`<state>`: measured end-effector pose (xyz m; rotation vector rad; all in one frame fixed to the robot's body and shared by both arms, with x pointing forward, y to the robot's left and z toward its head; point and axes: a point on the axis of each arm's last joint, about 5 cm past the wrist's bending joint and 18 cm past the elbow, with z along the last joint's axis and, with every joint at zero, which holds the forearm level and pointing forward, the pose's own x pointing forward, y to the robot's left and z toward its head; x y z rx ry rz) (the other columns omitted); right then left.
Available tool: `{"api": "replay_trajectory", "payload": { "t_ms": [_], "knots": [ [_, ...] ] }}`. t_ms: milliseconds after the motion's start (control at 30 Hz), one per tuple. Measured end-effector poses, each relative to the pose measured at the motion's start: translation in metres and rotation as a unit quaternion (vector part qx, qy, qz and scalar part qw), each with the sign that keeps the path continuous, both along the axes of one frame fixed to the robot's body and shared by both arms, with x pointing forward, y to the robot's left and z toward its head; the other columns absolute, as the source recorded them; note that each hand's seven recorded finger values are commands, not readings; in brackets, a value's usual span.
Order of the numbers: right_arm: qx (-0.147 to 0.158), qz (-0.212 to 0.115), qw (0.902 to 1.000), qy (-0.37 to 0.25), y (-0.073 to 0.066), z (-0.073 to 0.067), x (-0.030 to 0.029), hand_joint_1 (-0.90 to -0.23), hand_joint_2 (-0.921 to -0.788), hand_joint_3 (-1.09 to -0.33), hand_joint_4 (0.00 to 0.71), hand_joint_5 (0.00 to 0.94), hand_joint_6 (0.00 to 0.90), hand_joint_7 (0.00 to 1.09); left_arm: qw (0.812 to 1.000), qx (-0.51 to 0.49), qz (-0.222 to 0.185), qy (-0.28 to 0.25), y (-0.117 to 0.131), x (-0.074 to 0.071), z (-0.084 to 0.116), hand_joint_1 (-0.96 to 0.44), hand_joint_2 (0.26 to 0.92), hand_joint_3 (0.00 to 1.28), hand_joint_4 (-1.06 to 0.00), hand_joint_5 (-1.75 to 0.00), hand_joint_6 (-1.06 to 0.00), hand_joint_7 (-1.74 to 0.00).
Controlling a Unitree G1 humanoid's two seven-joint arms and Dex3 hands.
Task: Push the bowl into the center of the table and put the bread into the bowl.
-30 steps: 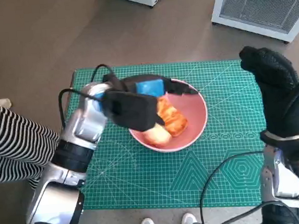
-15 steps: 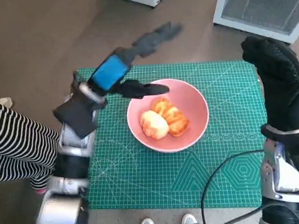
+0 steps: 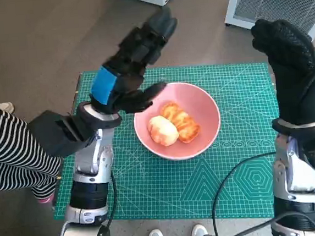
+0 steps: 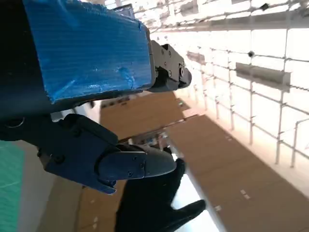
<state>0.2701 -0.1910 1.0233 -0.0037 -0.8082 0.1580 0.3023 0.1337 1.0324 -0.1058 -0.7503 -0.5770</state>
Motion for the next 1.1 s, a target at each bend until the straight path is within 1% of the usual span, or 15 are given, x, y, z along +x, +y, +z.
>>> {"api": "replay_trajectory", "payload": {
  "t_ms": [267,500,767,1100],
  "knots": [
    [-0.003,0.000,1.0000,-0.004,0.002,0.004,0.0015,-0.716,-0.921,-0.718,0.137,0.006,0.045,0.56,1.000,-0.009,0.010,-0.006,0.002,-0.001,-0.005,-0.74,0.921,0.52,-0.11,0.00,-0.18,0.00],
    [-0.003,0.000,1.0000,-0.001,0.002,0.002,0.0023,-0.712,-0.921,-0.715,0.136,0.005,0.037,0.56,1.000,-0.014,0.019,-0.006,0.005,-0.002,-0.009,-0.74,0.921,0.53,-0.11,0.00,-0.18,-0.01],
    [-0.010,-0.007,0.9999,-0.002,0.001,-0.001,0.0035,-0.705,-0.921,-0.716,0.135,0.003,0.028,0.56,0.999,-0.023,0.029,-0.007,0.005,0.000,-0.017,-0.72,0.921,0.53,-0.11,0.00,-0.17,0.00],
    [-0.012,-0.012,0.9998,-0.004,0.000,-0.006,0.0044,-0.710,-0.921,-0.715,0.132,0.001,0.025,0.56,0.999,-0.030,0.019,-0.002,0.003,0.002,-0.028,-0.71,0.921,0.49,-0.12,-0.01,-0.20,-0.03]
  ]
}}
